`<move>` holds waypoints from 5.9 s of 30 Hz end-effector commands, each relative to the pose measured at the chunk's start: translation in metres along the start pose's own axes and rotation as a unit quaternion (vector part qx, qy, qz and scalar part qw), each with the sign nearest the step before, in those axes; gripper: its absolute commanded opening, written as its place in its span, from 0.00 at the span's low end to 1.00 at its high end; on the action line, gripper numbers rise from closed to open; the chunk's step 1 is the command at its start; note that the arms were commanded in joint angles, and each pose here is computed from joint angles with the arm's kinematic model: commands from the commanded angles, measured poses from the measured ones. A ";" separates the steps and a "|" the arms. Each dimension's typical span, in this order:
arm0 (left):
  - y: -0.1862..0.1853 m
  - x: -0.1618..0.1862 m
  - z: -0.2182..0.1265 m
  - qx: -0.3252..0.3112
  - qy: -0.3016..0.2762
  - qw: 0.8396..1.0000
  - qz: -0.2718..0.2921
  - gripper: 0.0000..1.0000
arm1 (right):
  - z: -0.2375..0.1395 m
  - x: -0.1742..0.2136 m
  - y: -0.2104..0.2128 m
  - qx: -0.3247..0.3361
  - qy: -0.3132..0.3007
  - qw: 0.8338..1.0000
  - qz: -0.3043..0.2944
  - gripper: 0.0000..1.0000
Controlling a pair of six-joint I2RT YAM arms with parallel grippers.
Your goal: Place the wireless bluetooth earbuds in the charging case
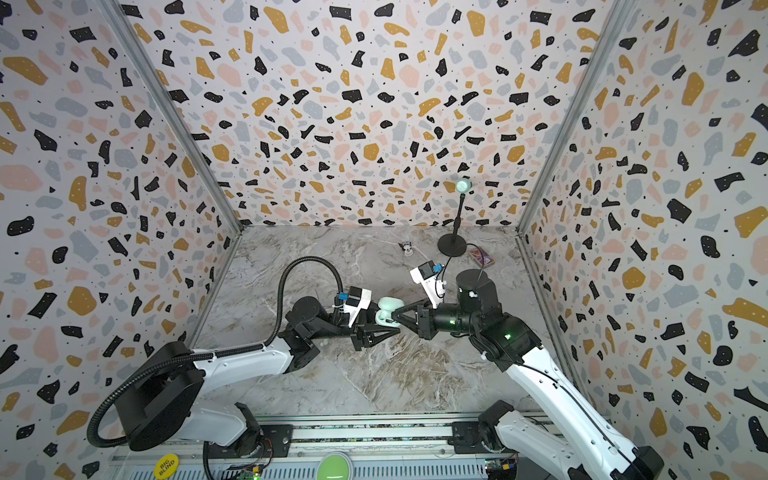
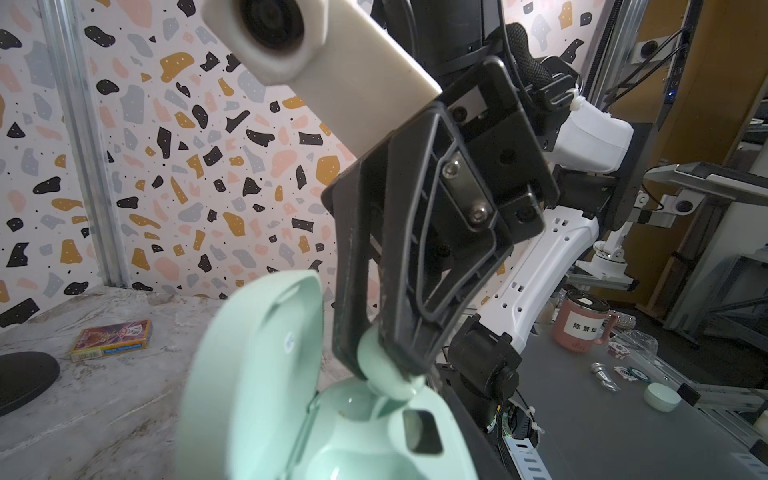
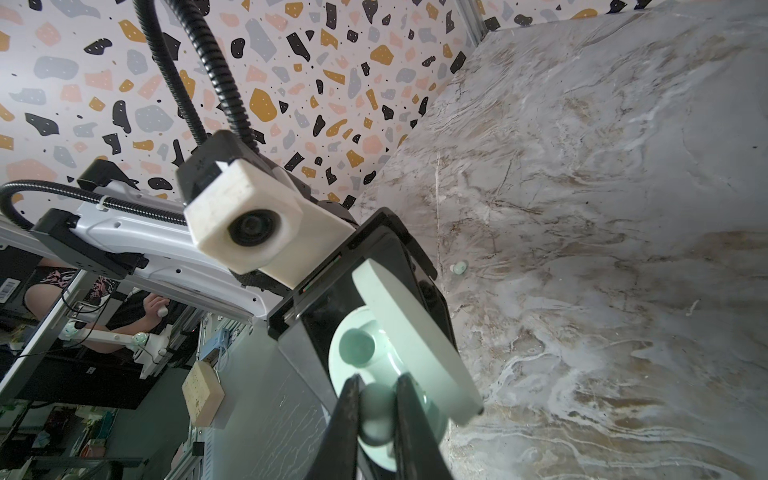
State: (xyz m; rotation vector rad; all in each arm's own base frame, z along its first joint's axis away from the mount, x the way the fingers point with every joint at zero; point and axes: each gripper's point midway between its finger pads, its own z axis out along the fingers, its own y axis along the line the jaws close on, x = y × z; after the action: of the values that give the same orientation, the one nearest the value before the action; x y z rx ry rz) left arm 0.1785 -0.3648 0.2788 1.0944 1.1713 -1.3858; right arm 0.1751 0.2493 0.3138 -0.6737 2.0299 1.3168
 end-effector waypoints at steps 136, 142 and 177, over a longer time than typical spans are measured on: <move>0.189 -0.060 -0.170 -0.300 -0.047 0.952 0.044 0.04 | 0.285 0.121 -0.164 0.425 0.218 0.875 -0.085 0.58; 0.188 -0.061 -0.170 -0.297 -0.050 0.953 0.043 0.05 | 0.256 0.107 -0.171 0.455 0.198 0.866 -0.071 0.57; 0.188 -0.055 -0.169 -0.290 -0.052 0.955 0.030 0.05 | 0.256 0.081 -0.192 0.409 0.184 0.893 -0.037 0.60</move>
State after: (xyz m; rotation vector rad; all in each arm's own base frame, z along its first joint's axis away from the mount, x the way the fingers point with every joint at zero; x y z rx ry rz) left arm 0.3811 -0.2017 0.2785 0.5991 1.4041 -0.9490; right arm 0.3021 0.4009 0.0459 -0.5978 2.5742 0.2037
